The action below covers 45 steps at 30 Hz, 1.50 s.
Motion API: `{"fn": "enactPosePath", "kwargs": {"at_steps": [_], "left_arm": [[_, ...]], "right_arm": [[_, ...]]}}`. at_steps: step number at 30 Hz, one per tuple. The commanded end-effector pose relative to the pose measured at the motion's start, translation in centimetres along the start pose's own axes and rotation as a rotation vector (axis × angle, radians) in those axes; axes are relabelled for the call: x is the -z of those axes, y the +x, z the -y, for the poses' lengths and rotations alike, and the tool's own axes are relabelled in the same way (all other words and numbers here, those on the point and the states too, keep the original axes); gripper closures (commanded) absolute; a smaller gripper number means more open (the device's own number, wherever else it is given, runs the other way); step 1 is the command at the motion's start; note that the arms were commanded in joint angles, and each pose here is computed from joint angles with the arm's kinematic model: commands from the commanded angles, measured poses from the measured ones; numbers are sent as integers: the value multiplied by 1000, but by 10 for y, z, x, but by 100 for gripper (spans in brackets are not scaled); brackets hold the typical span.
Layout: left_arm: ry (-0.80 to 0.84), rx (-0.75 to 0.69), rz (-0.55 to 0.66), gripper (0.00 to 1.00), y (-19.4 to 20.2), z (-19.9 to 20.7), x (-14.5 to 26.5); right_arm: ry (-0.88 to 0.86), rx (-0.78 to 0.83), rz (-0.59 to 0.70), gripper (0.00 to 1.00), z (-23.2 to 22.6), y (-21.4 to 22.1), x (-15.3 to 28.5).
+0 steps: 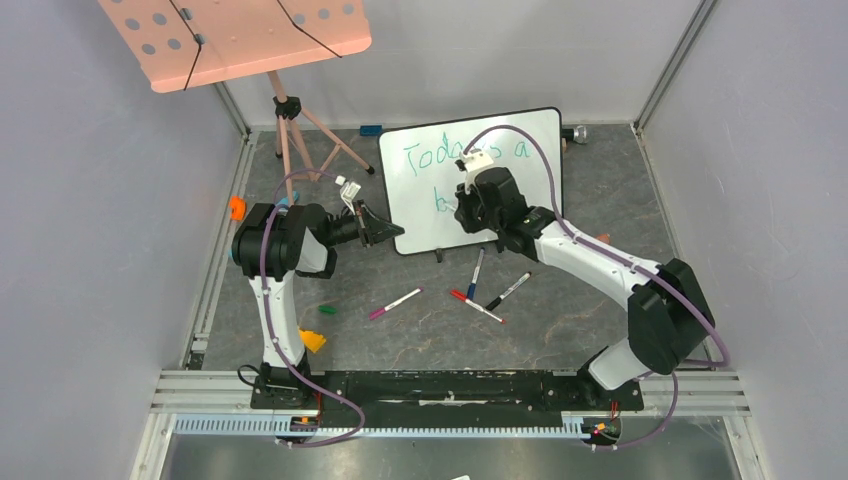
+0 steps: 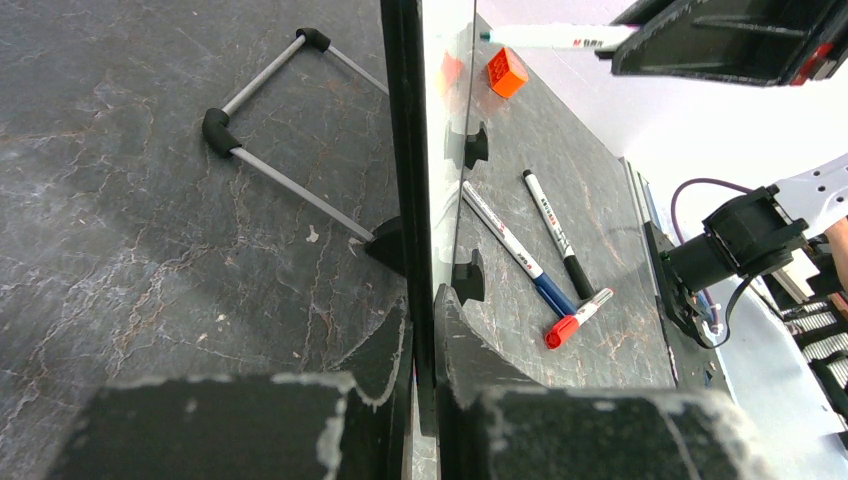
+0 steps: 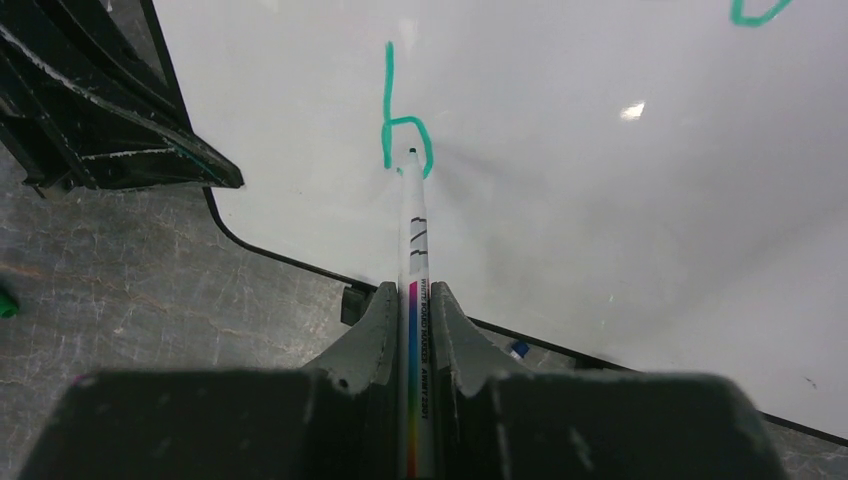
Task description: Write a sentence on the whiteboard
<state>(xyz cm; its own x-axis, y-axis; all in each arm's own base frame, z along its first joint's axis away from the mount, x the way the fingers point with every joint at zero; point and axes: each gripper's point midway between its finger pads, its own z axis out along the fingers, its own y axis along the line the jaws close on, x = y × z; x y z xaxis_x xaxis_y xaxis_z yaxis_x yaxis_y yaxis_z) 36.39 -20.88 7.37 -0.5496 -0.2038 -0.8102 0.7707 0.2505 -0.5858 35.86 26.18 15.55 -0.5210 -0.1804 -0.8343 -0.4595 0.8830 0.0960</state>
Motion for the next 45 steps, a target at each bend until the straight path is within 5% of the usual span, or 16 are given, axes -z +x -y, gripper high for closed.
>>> {"fn": "enactPosePath", "kwargs": {"at_steps": [1,16,45], "left_arm": [[25,-126,25,98,-9,0,-3],[26,-128,24,98,-9,0,-3],[27,-124,24,98,-9,0,-3]], "right_arm": [[-1,-21,126,100,5,-48,15],[54,-27,134,100,21,-69,2],[44,-38,3,100,27,3,0]]}}
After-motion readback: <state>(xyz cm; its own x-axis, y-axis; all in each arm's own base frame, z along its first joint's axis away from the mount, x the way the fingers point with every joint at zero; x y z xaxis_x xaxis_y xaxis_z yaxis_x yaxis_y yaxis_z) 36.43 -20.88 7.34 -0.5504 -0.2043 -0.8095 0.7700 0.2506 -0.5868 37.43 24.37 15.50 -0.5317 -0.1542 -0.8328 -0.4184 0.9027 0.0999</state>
